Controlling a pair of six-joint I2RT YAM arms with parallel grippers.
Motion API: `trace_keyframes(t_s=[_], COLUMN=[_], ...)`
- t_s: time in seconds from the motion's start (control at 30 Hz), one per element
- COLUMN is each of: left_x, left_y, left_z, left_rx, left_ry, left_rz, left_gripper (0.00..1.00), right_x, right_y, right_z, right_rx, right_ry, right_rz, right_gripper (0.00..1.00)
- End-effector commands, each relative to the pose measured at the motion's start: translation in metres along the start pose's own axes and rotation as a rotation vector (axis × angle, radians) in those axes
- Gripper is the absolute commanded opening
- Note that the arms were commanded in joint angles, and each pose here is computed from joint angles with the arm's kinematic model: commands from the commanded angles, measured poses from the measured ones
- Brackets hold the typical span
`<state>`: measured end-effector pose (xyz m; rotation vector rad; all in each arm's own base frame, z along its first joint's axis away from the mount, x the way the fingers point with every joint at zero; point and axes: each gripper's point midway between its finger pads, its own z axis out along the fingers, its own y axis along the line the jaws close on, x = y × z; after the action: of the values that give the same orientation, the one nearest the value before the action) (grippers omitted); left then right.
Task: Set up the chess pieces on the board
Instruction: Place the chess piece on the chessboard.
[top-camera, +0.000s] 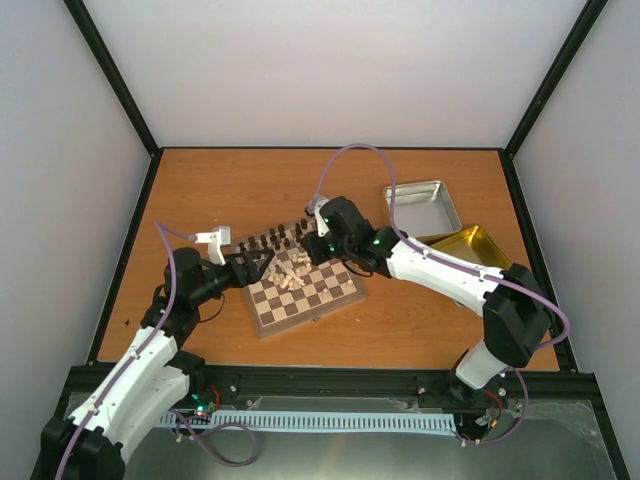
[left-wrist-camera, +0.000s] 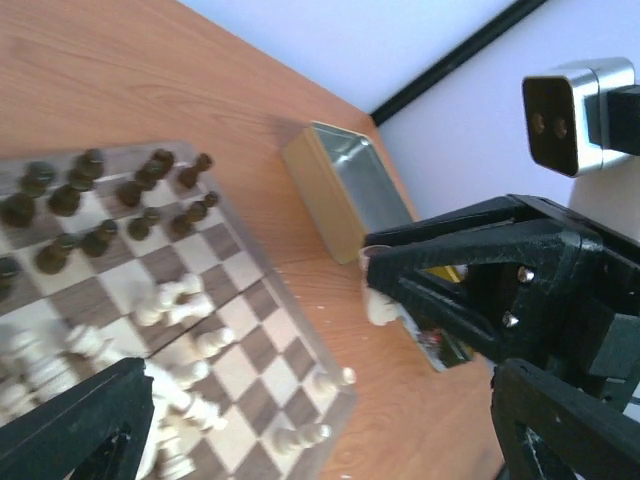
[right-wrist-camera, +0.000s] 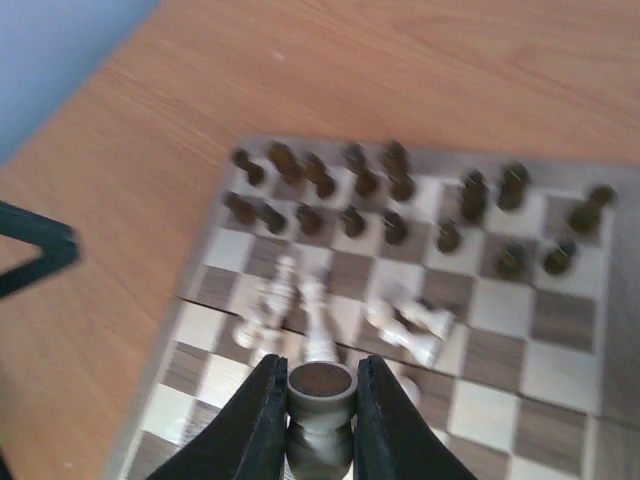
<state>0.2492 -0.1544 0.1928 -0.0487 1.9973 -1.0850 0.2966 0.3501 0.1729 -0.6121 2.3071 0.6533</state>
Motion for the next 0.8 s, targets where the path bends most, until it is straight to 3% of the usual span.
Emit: trace_keyframes(t_s=[0.0,0.1,0.2,0.37,0.53,0.77], left_x=[-0.022,-0.021,-0.020,-0.021,-0.030,-0.039], left_y=[-0.051,-0.051,-0.046,-0.033,-0.048,-0.067], left_z=[-0.001,0.004,0.005,-0.001,-0.011,-0.023], left_rx=[0.180,0.174,0.172,0.161,0.252,0.359], left_ry=[0.035,0.076,0.049,-0.059,-0.140,-0.185], left_rz=[-0.031,-0.106,-0.103,-0.111,-0.071,-0.111], left_gripper=[0.93,0.93,0.90,0.86,0.83,0.73], right_x=[-0.018,-0.022,-0.033,-0.055,-0.087,-0.099], right_y=[0.041,0.050,0.051,0.052,0.068,0.099], right_z=[-0.008,-0.012,-0.013,-0.011,-0.029,-0.035], right_rx=[-0.224,-0.268,-0.258,-0.278,-0.483,-0.701], right_ry=[-0.067,-0.086,-0.088,-0.126,-0.232,-0.270], right_rz=[-0.148,-0.192,-0.123,0.270,0.682,0.850], right_gripper=[0.12,0.12,0.12,0.14,0.14,0.13])
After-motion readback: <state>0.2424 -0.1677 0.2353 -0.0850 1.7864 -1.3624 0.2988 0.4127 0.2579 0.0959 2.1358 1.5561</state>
